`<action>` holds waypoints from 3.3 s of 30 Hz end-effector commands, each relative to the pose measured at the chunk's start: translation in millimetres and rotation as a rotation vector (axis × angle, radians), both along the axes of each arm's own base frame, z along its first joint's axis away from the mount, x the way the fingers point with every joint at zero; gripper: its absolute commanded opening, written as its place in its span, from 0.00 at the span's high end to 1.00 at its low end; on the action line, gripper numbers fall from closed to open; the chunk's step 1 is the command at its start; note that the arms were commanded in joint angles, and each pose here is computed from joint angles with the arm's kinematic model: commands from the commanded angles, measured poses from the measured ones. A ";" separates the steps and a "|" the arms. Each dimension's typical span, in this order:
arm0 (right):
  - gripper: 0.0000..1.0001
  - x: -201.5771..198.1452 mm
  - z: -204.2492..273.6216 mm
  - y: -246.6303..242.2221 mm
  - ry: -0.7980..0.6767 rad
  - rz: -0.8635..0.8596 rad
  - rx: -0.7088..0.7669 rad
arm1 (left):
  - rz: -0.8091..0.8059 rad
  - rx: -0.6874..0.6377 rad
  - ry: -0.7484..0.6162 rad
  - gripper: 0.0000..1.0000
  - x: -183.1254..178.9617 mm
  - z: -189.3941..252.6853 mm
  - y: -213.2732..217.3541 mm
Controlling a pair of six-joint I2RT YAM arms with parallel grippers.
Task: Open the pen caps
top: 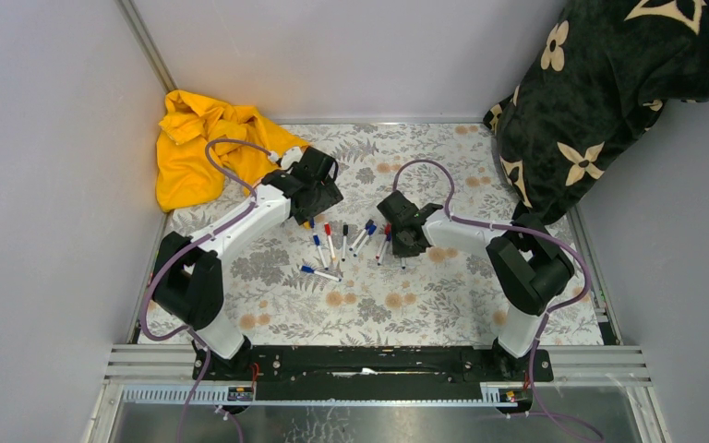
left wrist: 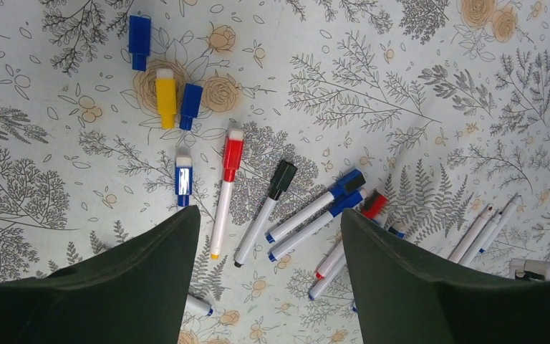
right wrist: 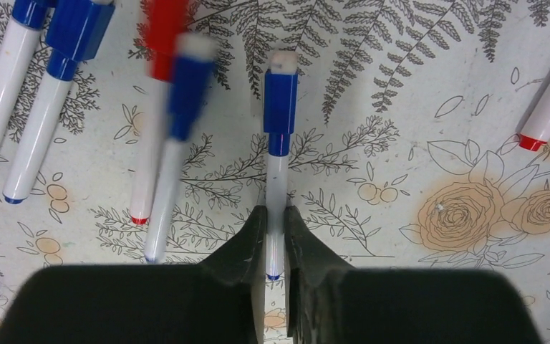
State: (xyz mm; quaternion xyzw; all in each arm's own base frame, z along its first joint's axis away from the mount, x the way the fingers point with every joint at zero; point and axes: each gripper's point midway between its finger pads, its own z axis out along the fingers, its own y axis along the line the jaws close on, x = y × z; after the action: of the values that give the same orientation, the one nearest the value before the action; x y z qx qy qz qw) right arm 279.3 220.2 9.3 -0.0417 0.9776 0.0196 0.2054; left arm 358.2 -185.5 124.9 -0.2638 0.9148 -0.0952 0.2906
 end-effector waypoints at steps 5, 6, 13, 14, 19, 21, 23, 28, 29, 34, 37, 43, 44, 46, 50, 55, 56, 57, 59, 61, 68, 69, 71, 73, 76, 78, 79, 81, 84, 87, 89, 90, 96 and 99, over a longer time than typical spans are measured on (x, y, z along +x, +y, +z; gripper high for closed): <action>0.99 -18.7 -3.8 -22.9 0.017 0.012 -0.070 | -0.010 -0.046 -0.071 0.21 8.4 15.3 -12.3; 1.00 -19.5 1.3 -23.6 0.009 0.021 -0.067 | -0.015 -0.051 -0.069 0.21 8.1 14.7 -14.4; 1.00 -21.8 47.5 -23.5 -0.063 0.090 -0.010 | -0.135 -0.203 -0.102 0.21 8.6 21.0 -53.9; 1.00 -21.5 55.2 -21.4 -0.077 0.100 0.009 | -0.150 -0.223 -0.105 0.21 8.1 22.0 -59.6; 1.00 -22.5 86.5 -5.1 -0.105 0.157 0.135 | -0.233 -0.362 -0.109 0.21 2.2 23.5 -93.2; 1.00 -22.7 93.2 0.9 -0.101 0.173 0.181 | -0.260 -0.414 -0.103 0.21 -0.8 23.5 -105.6; 1.00 -22.5 98.8 6.6 -0.093 0.187 0.225 | -0.291 -0.457 -0.097 0.22 -4.3 22.7 -119.2; 1.00 -22.1 112.2 18.8 -0.089 0.214 0.322 | -0.351 -0.521 -0.065 0.22 -11.6 17.9 -147.4; 1.00 -21.2 114.6 20.0 -0.089 0.215 0.339 | -0.360 -0.536 -0.059 0.22 -13.3 17.2 -151.8; 1.00 -16.9 123.0 22.9 -0.087 0.214 0.403 | -0.397 -0.596 -0.030 0.24 -19.4 10.9 -168.0; 1.00 -13.5 129.2 24.8 -0.091 0.213 0.435 | -0.403 -0.602 -0.012 0.25 -21.1 5.2 -172.6; 1.00 -6.7 133.1 28.0 -0.089 0.216 0.462 | -0.408 -0.634 0.002 0.29 -20.9 2.5 -180.6; 1.00 -5.5 133.9 28.7 -0.089 0.214 0.468 | -0.409 -0.637 0.005 0.30 -20.7 1.6 -181.5; 1.00 -2.7 136.0 29.1 -0.093 0.211 0.478 | -0.411 -0.644 0.010 0.33 -20.5 0.5 -183.6; 1.00 1.4 137.2 27.7 -0.092 0.206 0.486 | -0.394 -0.659 0.008 0.37 -19.4 -0.5 -184.2; 1.00 2.2 136.2 27.6 -0.084 0.200 0.502 | -0.378 -0.674 -0.008 0.44 -16.2 4.7 -185.0; 1.00 2.3 135.6 28.0 -0.083 0.200 0.504 | -0.376 -0.679 -0.014 0.46 -15.1 6.2 -185.7; 1.00 2.1 134.9 27.9 -0.082 0.200 0.505 | -0.373 -0.683 -0.018 0.48 -14.1 7.5 -185.7; 1.00 2.0 134.3 28.3 -0.079 0.199 0.509 | -0.370 -0.688 -0.021 0.52 -13.6 8.3 -186.0; 1.00 2.2 133.7 28.4 -0.077 0.198 0.511 | -0.367 -0.691 -0.023 0.56 -13.3 8.6 -186.0; 1.00 -0.2 129.3 27.1 -0.066 0.196 0.512 | -0.370 -0.680 -0.034 0.64 -14.3 9.5 -183.6; 1.00 -1.0 128.5 26.7 -0.063 0.196 0.511 | -0.369 -0.677 -0.035 0.65 -14.6 8.2 -182.8; 1.00 -1.6 127.3 25.4 -0.062 0.193 0.511 | -0.369 -0.674 -0.036 0.67 -15.3 7.5 -181.6; 1.00 -1.9 125.6 22.9 -0.060 0.187 0.506 | -0.369 -0.674 -0.035 0.68 -16.0 6.9 -180.8; 1.00 -2.7 124.0 20.0 -0.056 0.182 0.508 | -0.372 -0.675 -0.039 0.72 -17.3 7.6 -180.0; 1.00 -3.2 123.4 18.9 -0.055 0.180 0.508 | -0.369 -0.672 -0.040 0.75 -17.6 6.9 -178.8; 1.00 -3.4 122.9 18.6 -0.054 0.179 0.507 | -0.370 -0.672 -0.041 0.77 -18.3 7.0 -178.6; 1.00 -4.2 122.1 17.8 -0.052 0.178 0.506 | -0.372 -0.670 -0.044 0.80 -18.4 7.4 -178.1; 1.00 -5.4 121.6 17.3 -0.049 0.177 0.510 | -0.374 -0.667 -0.049 0.86 -18.5 8.3 -177.0; 0.97 -4.9 124.6 20.5 -0.054 0.184 0.528 | -0.371 -0.670 -0.054 0.91 -19.0 9.6 -177.1; 0.90 -3.2 126.1 23.1 -0.057 0.187 0.541 | -0.368 -0.674 -0.052 0.93 -19.3 10.3 -177.4; 0.88 -2.2 127.1 24.7 -0.058 0.187 0.547 | -0.366 -0.679 -0.052 0.94 -19.5 11.2 -178.0; 0.77 5.3 130.9 31.4 -0.064 0.189 0.564 | -0.361 -0.707 -0.040 0.97 -21.0 16.7 -183.6; 0.75 8.4 131.0 33.7 -0.063 0.187 0.567 | -0.360 -0.716 -0.037 0.99 -21.3 18.6 -186.0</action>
State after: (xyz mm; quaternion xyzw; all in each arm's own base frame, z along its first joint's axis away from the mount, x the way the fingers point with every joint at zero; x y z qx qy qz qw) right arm 269.9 244.0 123.1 -0.0762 0.9307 0.2881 0.2122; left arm 335.1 -362.6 117.7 -0.1880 0.8676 -0.4310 0.1618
